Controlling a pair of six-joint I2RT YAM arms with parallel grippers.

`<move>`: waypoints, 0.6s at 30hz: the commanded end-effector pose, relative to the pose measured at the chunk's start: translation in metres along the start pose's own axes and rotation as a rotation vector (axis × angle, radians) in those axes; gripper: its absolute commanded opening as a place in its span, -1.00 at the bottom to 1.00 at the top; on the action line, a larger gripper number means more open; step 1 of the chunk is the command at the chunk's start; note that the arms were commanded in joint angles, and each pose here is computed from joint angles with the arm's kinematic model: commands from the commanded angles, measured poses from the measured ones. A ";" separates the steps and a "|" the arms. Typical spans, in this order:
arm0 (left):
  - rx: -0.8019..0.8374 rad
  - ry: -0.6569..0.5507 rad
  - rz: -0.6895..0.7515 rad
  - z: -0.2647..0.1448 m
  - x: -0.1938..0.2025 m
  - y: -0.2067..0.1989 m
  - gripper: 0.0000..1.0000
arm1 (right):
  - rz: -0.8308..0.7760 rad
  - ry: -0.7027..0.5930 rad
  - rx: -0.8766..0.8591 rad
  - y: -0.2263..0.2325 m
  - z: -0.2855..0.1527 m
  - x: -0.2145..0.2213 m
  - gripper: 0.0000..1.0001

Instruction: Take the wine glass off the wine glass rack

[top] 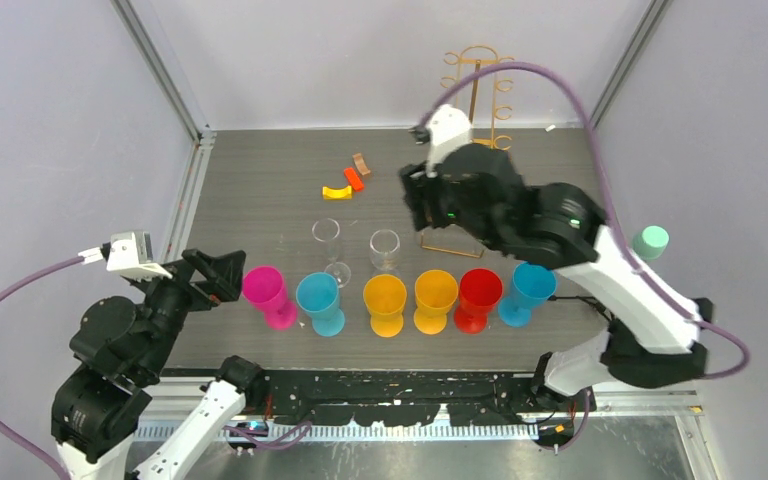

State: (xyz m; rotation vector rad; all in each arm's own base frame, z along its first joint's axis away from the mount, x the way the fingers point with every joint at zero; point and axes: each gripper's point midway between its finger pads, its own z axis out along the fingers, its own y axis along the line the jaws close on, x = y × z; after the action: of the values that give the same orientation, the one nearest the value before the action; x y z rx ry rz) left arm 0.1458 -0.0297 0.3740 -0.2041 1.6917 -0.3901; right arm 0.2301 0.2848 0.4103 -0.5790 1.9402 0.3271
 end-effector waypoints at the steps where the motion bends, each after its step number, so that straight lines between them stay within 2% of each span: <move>1: -0.010 -0.007 0.032 -0.015 -0.001 0.008 0.99 | 0.050 -0.167 0.280 -0.081 -0.059 -0.018 0.29; 4: -0.006 -0.018 0.051 -0.021 -0.004 0.010 0.99 | 0.074 -0.220 0.371 -0.114 -0.092 -0.015 0.39; 7: -0.012 -0.049 0.073 -0.026 -0.016 0.011 0.99 | 0.105 -0.284 0.374 -0.138 -0.129 -0.013 0.58; 9: -0.024 -0.068 0.087 -0.031 -0.025 0.013 0.99 | 0.122 -0.315 0.355 -0.147 -0.146 -0.011 0.63; 18: -0.054 -0.143 0.086 -0.044 -0.048 0.019 0.99 | 0.246 -0.481 0.286 -0.180 -0.209 0.000 0.68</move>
State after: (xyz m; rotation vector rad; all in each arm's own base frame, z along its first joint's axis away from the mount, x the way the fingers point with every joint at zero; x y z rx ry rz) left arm 0.1121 0.0031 0.4082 -0.1920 1.5899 -0.3002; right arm 0.1691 0.0456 0.4980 -0.0963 1.6048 0.2655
